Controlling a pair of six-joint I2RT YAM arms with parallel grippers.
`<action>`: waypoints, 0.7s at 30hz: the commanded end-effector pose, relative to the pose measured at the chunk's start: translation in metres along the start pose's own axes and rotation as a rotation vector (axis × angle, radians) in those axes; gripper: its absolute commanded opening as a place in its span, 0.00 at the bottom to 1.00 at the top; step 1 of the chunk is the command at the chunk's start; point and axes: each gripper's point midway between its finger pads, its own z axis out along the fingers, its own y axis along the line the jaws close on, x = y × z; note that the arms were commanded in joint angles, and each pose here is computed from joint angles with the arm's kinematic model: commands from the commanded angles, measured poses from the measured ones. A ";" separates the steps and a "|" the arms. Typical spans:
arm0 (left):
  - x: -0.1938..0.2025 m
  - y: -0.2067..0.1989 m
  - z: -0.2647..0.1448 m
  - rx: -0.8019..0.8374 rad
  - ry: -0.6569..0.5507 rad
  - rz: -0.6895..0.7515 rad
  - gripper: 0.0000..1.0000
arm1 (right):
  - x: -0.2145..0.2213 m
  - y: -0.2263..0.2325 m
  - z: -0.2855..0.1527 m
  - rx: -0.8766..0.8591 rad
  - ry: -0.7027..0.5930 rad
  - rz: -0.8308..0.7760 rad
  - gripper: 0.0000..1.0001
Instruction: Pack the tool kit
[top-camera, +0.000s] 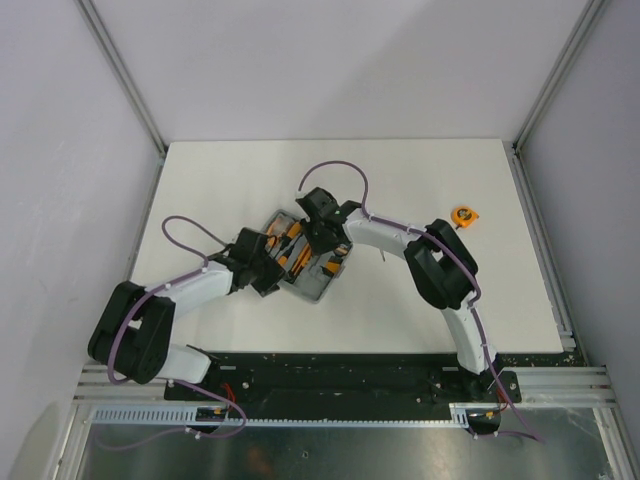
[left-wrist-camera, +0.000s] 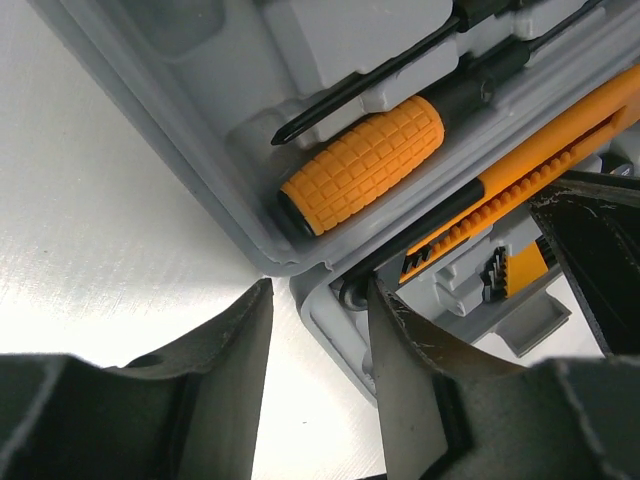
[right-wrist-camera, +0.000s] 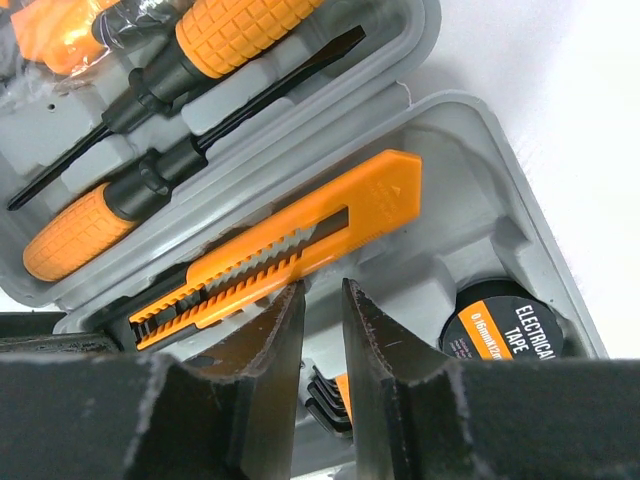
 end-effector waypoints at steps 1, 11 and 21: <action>0.017 0.049 0.008 -0.171 0.055 0.060 0.47 | 0.000 0.007 0.005 0.000 -0.010 -0.005 0.29; 0.011 0.045 0.005 -0.156 0.026 0.066 0.48 | -0.058 0.032 -0.056 -0.093 -0.218 -0.024 0.32; 0.011 0.047 0.006 -0.163 0.027 0.067 0.48 | -0.039 0.040 -0.030 -0.109 -0.144 -0.043 0.25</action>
